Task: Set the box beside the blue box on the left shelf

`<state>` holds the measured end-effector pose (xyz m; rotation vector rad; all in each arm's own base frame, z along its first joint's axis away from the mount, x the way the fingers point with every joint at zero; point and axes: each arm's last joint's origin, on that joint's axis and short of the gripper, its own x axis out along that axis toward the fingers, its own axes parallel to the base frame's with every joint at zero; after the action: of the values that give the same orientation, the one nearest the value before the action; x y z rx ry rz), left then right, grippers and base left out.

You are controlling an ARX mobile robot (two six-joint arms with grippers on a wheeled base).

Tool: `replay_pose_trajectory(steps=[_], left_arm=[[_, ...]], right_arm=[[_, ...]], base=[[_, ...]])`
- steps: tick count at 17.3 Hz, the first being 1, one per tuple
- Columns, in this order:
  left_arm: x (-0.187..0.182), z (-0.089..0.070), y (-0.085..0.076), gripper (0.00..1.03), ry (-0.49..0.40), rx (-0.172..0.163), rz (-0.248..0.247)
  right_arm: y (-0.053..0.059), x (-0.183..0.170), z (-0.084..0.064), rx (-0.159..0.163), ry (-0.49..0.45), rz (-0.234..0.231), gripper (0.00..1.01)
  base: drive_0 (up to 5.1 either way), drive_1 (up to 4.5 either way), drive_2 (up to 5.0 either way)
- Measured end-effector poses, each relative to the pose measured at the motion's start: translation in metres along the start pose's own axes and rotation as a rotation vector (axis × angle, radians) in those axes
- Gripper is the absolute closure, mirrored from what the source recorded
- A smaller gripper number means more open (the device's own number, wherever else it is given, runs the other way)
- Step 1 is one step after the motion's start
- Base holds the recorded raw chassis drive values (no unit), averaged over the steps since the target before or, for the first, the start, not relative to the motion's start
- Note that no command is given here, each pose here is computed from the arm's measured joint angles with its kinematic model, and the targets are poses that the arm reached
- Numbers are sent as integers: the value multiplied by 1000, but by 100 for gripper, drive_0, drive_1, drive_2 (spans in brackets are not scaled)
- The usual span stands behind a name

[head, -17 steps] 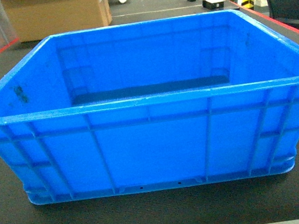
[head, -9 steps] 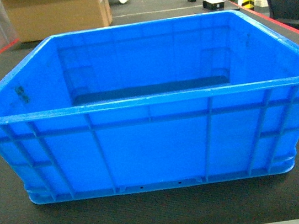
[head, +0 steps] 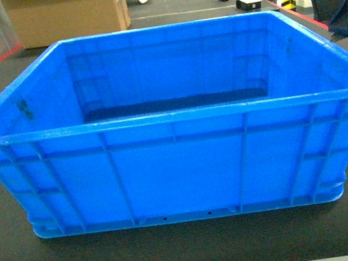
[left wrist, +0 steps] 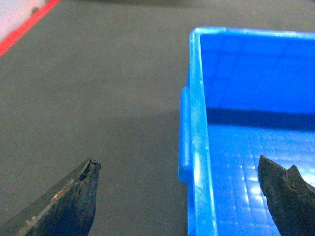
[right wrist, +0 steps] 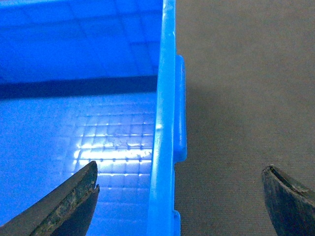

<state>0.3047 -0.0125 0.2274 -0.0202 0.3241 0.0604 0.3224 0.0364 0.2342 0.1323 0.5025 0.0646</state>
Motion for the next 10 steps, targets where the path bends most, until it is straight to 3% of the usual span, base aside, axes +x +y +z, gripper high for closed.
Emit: replay_pose_trajectory(steps=[2, 6, 10], left_arm=[[15, -3, -4, 5, 58, 5, -14], [39, 2, -11, 5, 117, -9, -38], [52, -12, -14, 5, 197, -8, -39]], right_arm=[[2, 18, 0, 1, 46, -3, 3], [7, 41, -1, 38, 87, 5, 3], [6, 53, -9, 41, 127, -4, 3]], base=[[0, 0, 0], [0, 0, 0], [0, 0, 0]])
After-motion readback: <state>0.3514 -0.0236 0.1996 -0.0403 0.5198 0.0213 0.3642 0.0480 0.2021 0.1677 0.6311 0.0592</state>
